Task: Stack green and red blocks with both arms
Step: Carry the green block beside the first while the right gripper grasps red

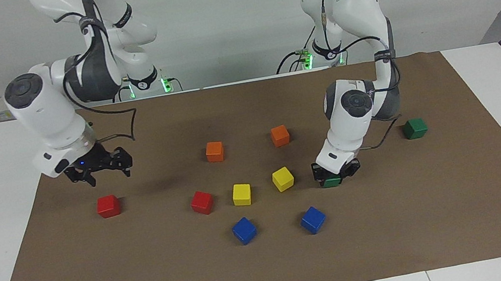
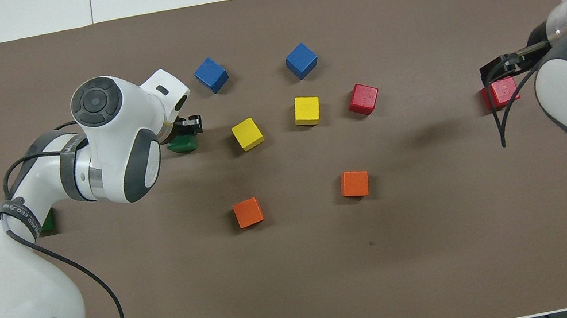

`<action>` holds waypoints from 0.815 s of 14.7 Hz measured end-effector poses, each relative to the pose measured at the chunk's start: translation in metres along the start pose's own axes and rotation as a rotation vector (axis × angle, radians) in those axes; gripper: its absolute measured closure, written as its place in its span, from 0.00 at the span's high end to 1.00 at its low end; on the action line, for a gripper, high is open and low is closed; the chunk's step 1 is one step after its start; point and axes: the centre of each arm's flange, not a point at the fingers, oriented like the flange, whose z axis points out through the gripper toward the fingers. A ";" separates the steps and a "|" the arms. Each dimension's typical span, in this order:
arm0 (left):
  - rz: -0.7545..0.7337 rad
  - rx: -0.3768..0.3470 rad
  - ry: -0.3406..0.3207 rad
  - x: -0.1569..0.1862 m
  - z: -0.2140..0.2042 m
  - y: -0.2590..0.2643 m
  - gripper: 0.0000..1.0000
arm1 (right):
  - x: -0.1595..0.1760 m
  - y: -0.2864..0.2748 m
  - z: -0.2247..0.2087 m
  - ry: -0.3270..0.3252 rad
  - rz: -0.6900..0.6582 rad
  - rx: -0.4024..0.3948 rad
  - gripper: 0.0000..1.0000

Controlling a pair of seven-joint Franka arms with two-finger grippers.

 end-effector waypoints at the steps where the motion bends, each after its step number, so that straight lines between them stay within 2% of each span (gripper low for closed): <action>1: -0.017 0.004 0.005 0.004 -0.016 -0.011 0.55 | 0.002 -0.032 -0.001 0.038 0.003 0.016 1.00; 3: -0.059 0.016 0.005 0.007 -0.054 -0.047 0.55 | 0.011 -0.061 0.008 0.069 0.003 0.036 1.00; 7: -0.037 0.036 -0.013 -0.004 -0.113 -0.139 0.55 | 0.033 -0.057 0.059 0.040 0.021 0.032 1.00; 12: 0.028 0.040 -0.062 -0.042 -0.110 -0.273 0.55 | 0.044 -0.053 0.119 -0.002 0.111 0.022 1.00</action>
